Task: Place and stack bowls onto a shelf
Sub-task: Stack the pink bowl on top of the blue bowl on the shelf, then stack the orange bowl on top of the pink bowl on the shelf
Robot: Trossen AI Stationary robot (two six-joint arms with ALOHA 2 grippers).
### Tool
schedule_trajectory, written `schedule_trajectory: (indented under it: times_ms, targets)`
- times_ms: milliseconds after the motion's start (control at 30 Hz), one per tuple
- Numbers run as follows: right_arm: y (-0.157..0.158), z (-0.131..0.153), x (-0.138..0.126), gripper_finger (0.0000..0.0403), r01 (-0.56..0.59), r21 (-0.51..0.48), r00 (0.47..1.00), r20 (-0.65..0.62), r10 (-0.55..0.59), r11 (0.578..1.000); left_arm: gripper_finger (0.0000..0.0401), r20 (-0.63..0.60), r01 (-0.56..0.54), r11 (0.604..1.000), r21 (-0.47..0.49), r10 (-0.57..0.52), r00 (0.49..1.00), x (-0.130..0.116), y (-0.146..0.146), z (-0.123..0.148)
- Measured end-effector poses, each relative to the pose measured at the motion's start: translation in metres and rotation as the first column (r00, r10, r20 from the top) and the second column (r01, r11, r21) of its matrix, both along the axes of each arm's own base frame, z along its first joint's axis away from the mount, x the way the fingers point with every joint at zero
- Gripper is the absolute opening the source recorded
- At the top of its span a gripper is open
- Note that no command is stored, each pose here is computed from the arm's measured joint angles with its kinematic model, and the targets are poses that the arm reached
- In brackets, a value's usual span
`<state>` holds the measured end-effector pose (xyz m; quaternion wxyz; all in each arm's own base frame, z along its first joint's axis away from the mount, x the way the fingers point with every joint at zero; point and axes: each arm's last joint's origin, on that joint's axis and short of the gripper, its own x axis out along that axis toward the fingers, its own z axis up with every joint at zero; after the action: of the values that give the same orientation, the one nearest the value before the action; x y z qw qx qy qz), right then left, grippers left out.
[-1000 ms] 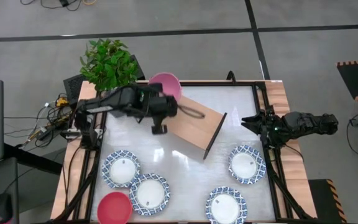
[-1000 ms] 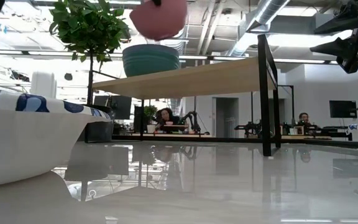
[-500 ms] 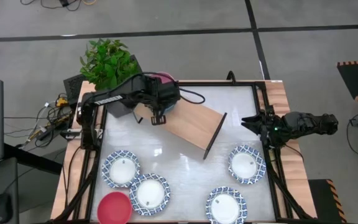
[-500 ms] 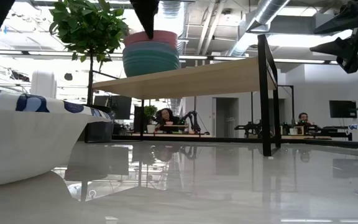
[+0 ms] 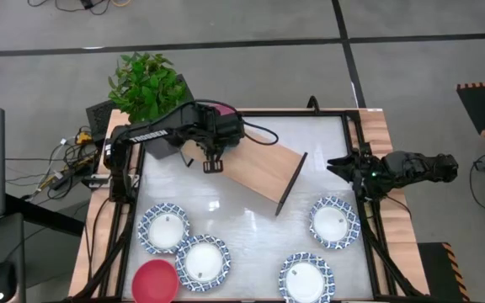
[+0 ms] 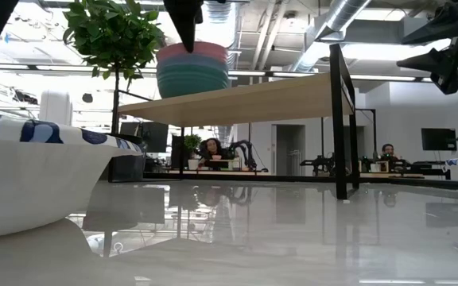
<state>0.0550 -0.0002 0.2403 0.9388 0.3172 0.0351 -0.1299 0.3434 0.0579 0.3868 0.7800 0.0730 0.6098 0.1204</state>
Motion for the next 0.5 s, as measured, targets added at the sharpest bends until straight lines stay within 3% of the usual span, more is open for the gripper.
schedule_trajectory:
  times_ms: [500]
  targets:
    - [0.0,0.0,0.0,0.0212,0.0,0.0,1.0,0.0,0.0,1.0,0.0118,-0.016,0.05,0.999,0.02,-0.05,0.999,0.0002,-0.001,0.0002]
